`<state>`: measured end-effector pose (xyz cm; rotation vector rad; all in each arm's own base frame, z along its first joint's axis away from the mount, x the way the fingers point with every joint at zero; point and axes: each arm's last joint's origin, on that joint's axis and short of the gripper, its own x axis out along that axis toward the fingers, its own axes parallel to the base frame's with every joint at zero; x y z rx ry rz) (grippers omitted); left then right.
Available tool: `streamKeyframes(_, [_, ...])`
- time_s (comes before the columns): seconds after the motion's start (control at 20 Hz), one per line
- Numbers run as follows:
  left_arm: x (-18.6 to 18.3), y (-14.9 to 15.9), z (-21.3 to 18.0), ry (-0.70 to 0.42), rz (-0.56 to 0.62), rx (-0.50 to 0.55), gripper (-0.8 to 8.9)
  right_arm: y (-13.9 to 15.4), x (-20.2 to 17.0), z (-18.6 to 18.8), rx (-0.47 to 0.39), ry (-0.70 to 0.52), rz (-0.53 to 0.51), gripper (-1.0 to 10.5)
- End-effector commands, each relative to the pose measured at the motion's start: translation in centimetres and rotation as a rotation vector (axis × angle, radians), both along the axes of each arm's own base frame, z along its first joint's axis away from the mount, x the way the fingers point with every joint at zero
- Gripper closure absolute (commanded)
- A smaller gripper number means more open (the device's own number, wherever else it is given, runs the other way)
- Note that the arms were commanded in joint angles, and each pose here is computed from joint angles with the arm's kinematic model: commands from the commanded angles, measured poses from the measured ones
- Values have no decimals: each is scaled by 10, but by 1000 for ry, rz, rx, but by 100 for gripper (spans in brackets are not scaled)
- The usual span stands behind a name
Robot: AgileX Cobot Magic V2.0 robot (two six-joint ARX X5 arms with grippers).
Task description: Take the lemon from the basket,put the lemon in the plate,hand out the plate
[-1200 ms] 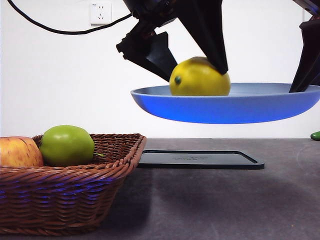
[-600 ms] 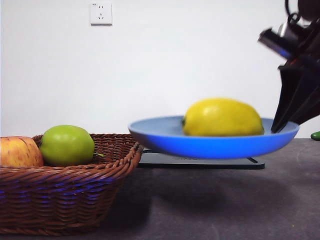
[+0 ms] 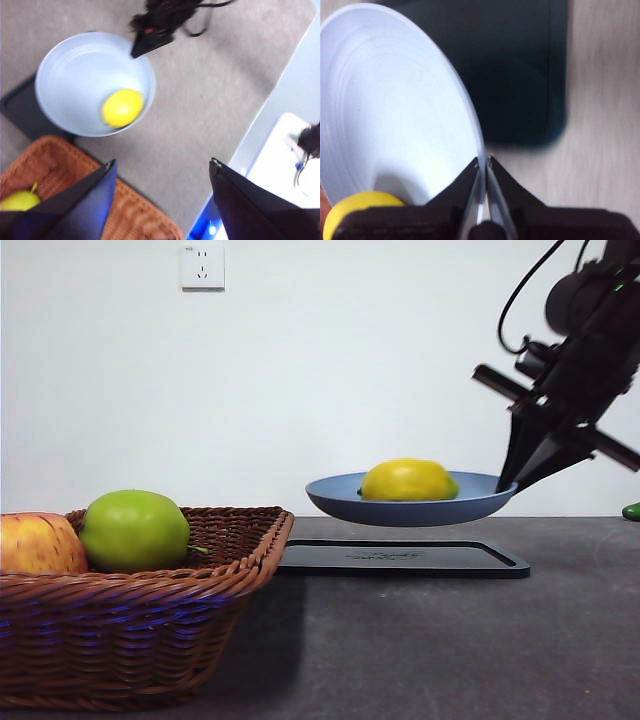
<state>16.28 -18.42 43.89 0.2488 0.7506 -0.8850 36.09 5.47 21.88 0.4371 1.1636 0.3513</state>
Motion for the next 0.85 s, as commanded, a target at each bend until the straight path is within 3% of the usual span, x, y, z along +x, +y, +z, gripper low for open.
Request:
streamKeyframes(0.05, [1,-6,6,-36,-16,-34,490,5,28,-4,20,-9,-6,943])
streamKeyframes(0.3, [2,-6,7,-45,-15,-44,490,9,66,-26,36,33,-49,943])
streamKeyframes(0.6, [2,-6,7,-47,-14,-43,490,6,71,-40,8,60,-72,931])
streamKeyframes(0.85, [2,-6,7,-53,-13,-44,491,5,70,-39,-4,43,-38,725])
